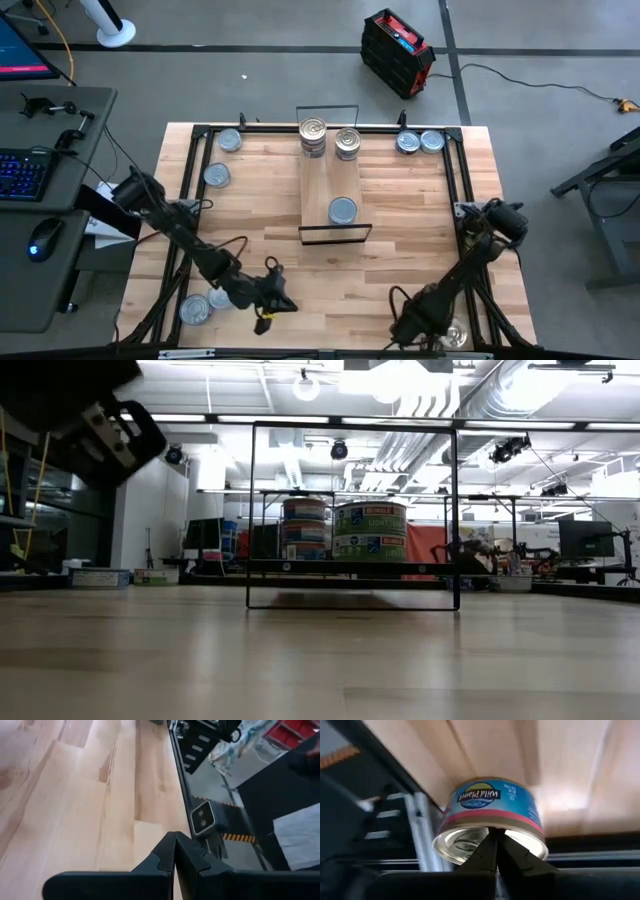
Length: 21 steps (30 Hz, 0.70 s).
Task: Stack canned seafood by type on shelf
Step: Stack the blue pink tuna can on top of the other blue pink tuna cans on the shelf
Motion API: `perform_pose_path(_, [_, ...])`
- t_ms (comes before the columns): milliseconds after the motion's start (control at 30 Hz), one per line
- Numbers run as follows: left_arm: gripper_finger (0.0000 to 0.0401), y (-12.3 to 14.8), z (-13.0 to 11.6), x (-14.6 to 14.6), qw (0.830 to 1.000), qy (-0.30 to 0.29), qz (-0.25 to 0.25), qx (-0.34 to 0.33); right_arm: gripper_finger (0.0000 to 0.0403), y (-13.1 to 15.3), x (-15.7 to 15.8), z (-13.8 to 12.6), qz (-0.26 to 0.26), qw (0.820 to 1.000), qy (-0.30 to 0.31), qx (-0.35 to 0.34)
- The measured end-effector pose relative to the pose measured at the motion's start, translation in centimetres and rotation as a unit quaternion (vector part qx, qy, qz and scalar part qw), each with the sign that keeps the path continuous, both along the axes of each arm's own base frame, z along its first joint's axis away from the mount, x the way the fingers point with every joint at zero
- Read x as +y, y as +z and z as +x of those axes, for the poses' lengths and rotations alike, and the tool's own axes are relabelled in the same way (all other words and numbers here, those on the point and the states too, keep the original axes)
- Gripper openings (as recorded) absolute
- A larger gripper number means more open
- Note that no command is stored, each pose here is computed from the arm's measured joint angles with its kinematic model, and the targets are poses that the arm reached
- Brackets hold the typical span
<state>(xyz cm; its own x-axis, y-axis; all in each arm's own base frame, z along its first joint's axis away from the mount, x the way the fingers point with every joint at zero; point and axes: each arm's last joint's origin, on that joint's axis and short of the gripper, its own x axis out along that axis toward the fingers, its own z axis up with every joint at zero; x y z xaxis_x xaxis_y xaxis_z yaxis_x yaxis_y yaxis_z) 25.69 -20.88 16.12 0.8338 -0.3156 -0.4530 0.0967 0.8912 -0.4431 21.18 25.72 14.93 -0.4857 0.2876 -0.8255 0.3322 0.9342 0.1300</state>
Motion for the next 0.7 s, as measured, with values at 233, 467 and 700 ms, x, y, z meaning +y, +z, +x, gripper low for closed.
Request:
perform_pose_path(233, [0.0,-1.8,1.3,-0.3,1.0,0.009,0.025,0.016,0.0,1.8,-2.2,6.2,-0.044,0.979,-0.023,-0.197])
perform_pose_path(467, [0.0,-3.0,1.6,0.0,0.998,0.029,0.035,0.032,0.0,2.9,-4.9,13.3,-0.099,0.917,-0.036,-0.384])
perform_pose_path(700, [0.0,-3.0,1.7,0.1,0.998,0.041,0.042,0.028,0.0,5.4,-6.2,18.6,-0.1,0.875,0.017,-0.473])
